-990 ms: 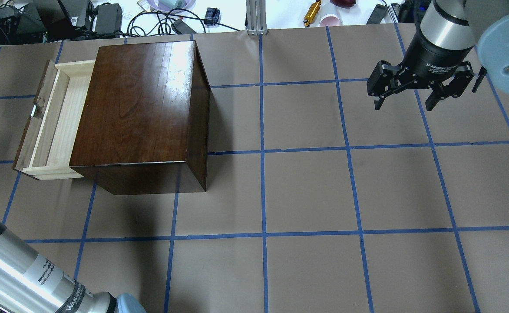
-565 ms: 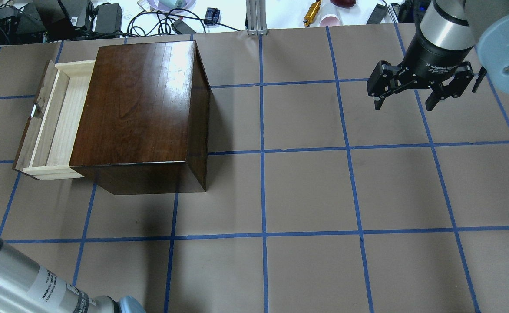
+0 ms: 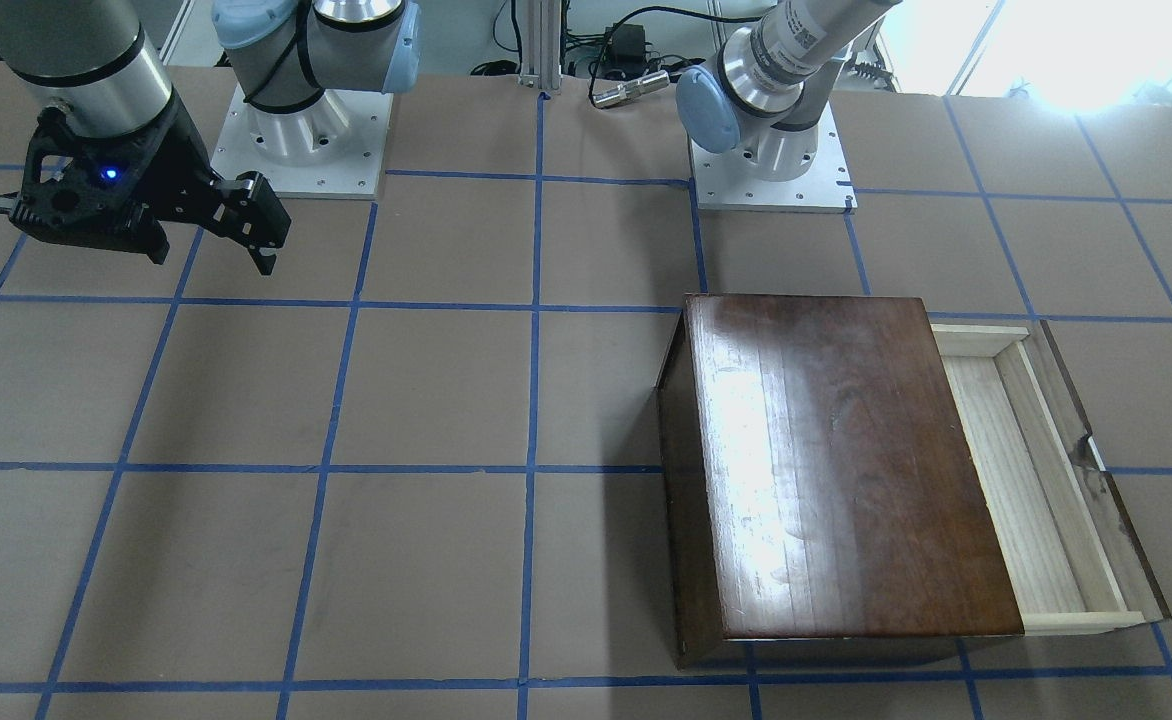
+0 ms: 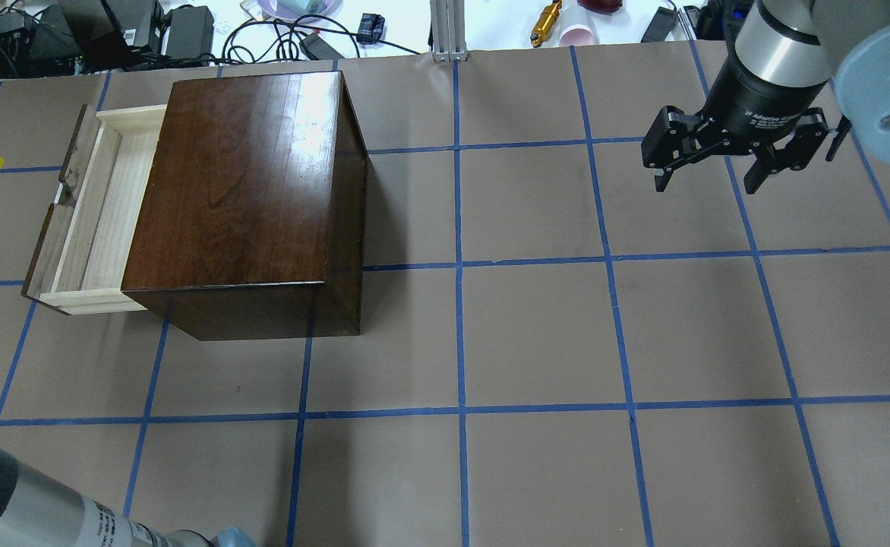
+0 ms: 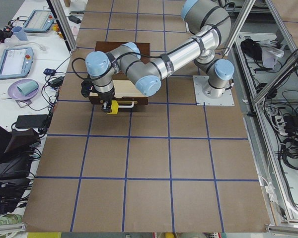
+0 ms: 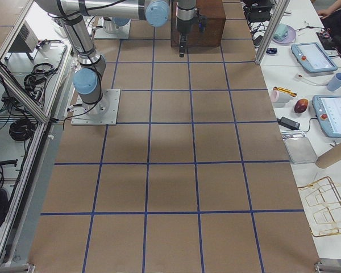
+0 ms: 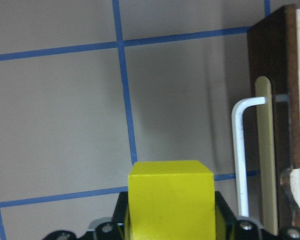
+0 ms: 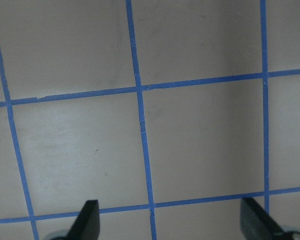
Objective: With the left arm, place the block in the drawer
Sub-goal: 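Lift the yellow cube and carry it over the open drawer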
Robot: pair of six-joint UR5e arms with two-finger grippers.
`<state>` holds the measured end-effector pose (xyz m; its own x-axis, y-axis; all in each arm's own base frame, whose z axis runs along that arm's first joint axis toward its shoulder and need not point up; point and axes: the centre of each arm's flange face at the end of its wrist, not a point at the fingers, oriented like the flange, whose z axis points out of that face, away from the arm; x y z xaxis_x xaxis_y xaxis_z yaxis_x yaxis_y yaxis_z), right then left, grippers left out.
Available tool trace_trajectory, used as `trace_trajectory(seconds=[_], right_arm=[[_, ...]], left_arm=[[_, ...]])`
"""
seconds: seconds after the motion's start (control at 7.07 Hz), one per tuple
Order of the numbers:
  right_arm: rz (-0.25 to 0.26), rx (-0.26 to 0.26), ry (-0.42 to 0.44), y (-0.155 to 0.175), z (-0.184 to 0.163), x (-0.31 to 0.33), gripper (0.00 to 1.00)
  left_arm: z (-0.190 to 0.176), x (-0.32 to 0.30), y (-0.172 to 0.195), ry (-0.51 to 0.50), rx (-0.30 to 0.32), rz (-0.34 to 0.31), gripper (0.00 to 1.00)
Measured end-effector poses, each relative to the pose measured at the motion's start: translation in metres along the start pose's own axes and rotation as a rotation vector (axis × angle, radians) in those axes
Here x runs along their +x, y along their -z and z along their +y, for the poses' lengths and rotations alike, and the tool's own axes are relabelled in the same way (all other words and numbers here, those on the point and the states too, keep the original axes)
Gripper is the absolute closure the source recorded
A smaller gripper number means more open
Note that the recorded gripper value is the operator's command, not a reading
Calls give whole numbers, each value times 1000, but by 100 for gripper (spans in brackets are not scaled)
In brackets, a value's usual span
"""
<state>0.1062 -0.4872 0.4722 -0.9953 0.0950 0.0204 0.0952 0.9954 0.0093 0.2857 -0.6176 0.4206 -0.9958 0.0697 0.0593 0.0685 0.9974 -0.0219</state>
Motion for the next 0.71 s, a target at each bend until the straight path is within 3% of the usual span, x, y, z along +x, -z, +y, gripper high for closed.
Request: trace_trajectory(seconds=[0.71], right_arm=[[0,-1,0,0,0,0,0]], left_arm=[[-9,119,-4,138,-16,16,73]])
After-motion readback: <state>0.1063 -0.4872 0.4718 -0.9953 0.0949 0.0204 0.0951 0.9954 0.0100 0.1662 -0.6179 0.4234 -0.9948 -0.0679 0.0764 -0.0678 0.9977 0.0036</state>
